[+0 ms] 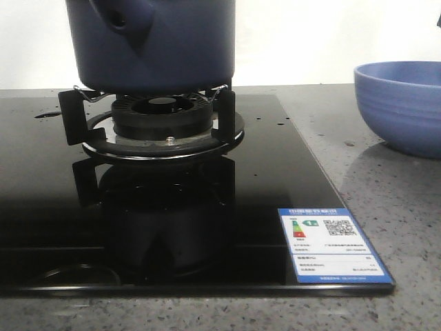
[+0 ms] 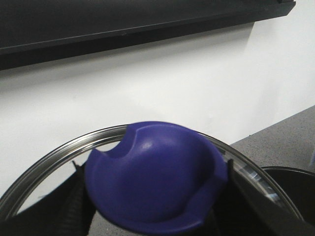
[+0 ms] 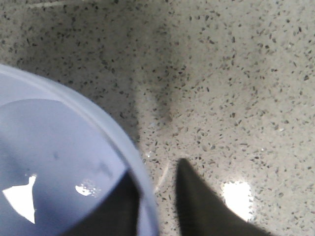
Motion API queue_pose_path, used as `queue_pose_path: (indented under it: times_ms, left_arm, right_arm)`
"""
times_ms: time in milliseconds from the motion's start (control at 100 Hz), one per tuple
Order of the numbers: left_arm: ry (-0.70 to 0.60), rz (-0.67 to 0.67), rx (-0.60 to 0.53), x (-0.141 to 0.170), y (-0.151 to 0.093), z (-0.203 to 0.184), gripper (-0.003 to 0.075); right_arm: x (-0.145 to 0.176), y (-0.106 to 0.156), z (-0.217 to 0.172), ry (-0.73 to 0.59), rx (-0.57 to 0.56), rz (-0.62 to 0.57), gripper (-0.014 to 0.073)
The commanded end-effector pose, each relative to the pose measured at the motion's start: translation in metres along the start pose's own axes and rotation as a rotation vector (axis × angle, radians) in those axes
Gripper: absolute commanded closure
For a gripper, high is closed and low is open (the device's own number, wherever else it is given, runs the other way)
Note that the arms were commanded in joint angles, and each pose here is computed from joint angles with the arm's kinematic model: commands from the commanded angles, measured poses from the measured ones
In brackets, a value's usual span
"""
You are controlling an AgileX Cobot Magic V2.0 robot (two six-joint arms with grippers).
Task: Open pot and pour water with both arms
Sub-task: 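Lift the light blue bowl with the right gripper toward the saucepan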
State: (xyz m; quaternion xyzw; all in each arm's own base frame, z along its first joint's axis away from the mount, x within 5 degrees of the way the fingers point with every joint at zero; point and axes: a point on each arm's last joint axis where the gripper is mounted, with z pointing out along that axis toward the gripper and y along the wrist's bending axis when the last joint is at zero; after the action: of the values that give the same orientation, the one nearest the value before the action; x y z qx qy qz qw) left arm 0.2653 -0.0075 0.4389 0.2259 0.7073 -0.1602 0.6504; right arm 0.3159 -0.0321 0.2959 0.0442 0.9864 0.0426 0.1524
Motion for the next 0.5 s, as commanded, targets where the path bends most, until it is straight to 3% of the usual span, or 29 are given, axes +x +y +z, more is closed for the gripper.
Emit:
queue_pose_path:
  times_ms: [0, 310, 490]
  left_arm:
    - [-0.108, -0.019, -0.019, -0.024, -0.005, -0.012, 0.0391]
    - [-0.077, 0.004, -0.039, -0.020, -0.003, -0.010, 0.0391]
    - [-0.052, -0.023, -0.039, -0.012, 0.001, -0.005, 0.0391]
  right_arm:
    - [-0.006, 0.000, -0.022, -0.097, 0.004, 0.001, 0.0661]
    - [-0.024, 0.018, -0.082, -0.225, -0.118, -0.018, 0.0656]
    - [-0.032, 0.053, -0.126, -0.331, -0.174, -0.128, 0.0655]
